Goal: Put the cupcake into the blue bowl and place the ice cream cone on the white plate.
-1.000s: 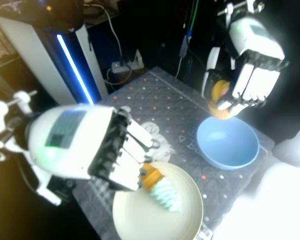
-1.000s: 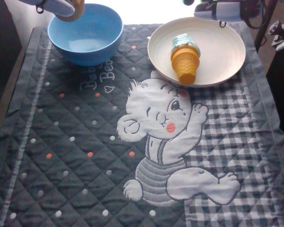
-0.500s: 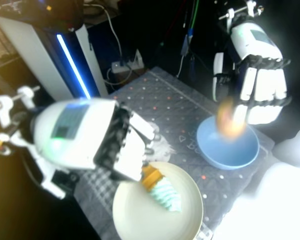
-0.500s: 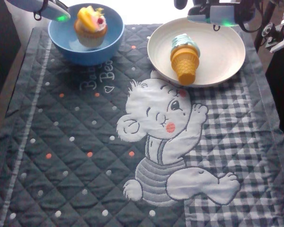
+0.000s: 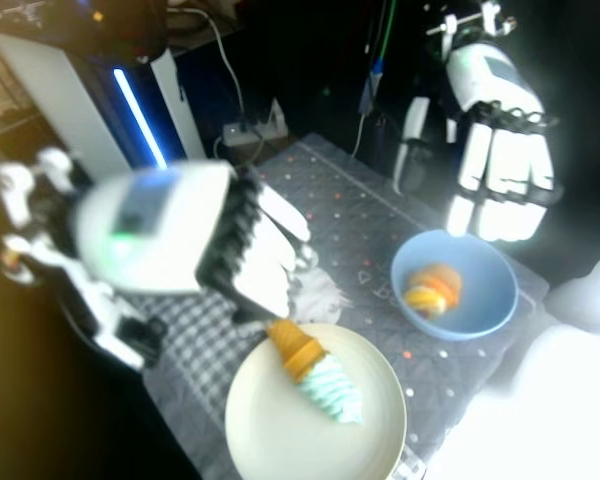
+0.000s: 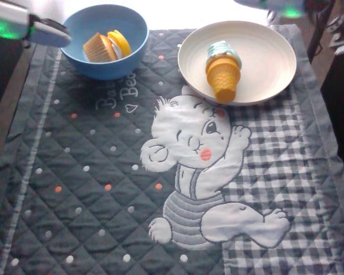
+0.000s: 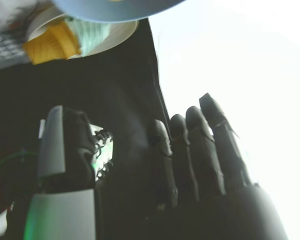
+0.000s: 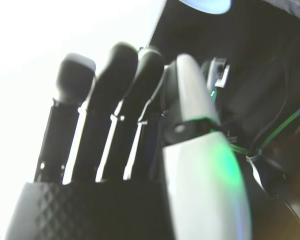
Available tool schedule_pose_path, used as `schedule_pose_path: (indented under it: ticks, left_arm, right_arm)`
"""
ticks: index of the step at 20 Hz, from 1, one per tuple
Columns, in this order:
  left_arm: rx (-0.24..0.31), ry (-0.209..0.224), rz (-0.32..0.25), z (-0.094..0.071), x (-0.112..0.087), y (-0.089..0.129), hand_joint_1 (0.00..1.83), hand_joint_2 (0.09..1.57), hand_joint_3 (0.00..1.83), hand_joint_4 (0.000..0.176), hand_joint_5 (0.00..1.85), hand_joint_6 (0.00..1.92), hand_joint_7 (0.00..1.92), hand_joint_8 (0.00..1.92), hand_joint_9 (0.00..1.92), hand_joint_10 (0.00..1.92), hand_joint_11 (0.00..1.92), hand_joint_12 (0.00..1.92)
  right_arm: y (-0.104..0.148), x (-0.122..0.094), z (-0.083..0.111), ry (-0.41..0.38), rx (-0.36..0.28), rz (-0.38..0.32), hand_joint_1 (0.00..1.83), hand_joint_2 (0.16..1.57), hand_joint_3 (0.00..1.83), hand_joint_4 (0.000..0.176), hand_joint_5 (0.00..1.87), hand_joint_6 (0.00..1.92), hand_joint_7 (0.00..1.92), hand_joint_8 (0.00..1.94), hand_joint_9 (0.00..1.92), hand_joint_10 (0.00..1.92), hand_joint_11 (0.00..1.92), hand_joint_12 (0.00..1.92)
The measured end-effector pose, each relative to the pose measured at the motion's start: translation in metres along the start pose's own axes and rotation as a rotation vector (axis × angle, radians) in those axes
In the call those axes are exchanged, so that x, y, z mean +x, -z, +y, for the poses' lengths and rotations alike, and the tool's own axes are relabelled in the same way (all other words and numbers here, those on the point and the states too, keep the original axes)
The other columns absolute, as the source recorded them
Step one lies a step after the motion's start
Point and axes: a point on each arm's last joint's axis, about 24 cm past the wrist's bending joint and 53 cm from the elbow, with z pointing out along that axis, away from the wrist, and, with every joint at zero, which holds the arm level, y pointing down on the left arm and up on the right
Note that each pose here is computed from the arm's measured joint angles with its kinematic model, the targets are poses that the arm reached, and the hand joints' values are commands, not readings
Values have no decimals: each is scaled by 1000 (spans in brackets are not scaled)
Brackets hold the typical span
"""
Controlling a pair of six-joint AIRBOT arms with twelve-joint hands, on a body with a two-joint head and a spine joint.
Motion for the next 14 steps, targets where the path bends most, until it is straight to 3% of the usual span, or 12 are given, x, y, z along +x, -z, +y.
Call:
schedule_pose_path:
  ticks: [1, 3, 4, 5, 8, 9, 11, 12, 13, 14]
  left_arm:
    - [9, 13, -22, -1, -4, 10, 1126, 954, 0, 0, 778, 2, 721, 3, 649, 8, 300, 808]
    - [46, 30, -63, -8, -5, 26, 1103, 946, 0, 0, 776, 0, 719, 0, 658, 3, 343, 766]
    - [68, 48, -90, -12, -5, 34, 1073, 901, 1, 0, 761, 0, 742, 0, 737, 3, 472, 642]
    - [93, 60, -109, -18, -5, 41, 1091, 896, 1, 0, 733, 0, 722, 0, 727, 0, 463, 617]
    - [160, 67, -170, -32, -11, 60, 1153, 931, 0, 0, 660, 0, 693, 0, 716, 0, 411, 608]
    - [181, 101, -221, -35, -16, 71, 1127, 962, 0, 0, 655, 3, 684, 2, 710, 4, 368, 650]
    - [176, 109, -240, -35, -6, 93, 1138, 945, 1, 0, 641, 0, 669, 0, 727, 2, 373, 716]
    - [174, 102, -224, -36, 1, 101, 1136, 945, 0, 0, 626, 0, 658, 0, 737, 2, 361, 756]
    - [186, 107, -227, -40, 4, 109, 1115, 928, 0, 0, 582, 0, 629, 0, 734, 2, 336, 822]
    - [206, 114, -254, -44, -1, 114, 1075, 917, 0, 0, 555, 0, 621, 0, 735, 3, 331, 838]
  right_arm:
    - [5, -5, -1, -7, 2, -20, 1279, 1075, 0, 0, 972, 811, 1181, 837, 1207, 773, 1022, 1398]
    - [15, -2, -3, -25, 7, -24, 1277, 1083, 1, 0, 958, 829, 1154, 888, 1180, 801, 983, 1452]
    - [21, 5, -1, -36, 5, -16, 1268, 1107, 0, 0, 1013, 654, 1037, 1155, 1039, 1230, 894, 1680]
    - [27, 7, 3, -44, -6, -17, 1273, 1095, 0, 0, 1052, 589, 1051, 1132, 1018, 1198, 889, 1624]
    - [43, -7, 11, -60, -30, -72, 1262, 1120, 1, 0, 1015, 648, 978, 1256, 901, 1269, 807, 1654]
    - [48, -15, 16, -77, -45, -115, 1154, 1084, 1, 0, 1047, 847, 888, 1340, 822, 1678, 807, 1896]
    - [53, -16, 23, -87, -78, -143, 1102, 1116, 0, 0, 975, 979, 868, 1156, 793, 1533, 720, 1871]
    - [53, -12, 27, -100, -90, -146, 1211, 1138, 2, 0, 881, 974, 970, 1161, 815, 1166, 681, 1634]
    - [52, -7, 32, -121, -104, -150, 1303, 1143, 0, 0, 730, 492, 916, 1134, 866, 758, 635, 1282]
    - [55, -5, 37, -132, -121, -159, 1092, 1112, 0, 0, 699, 233, 869, 483, 923, 506, 632, 1113]
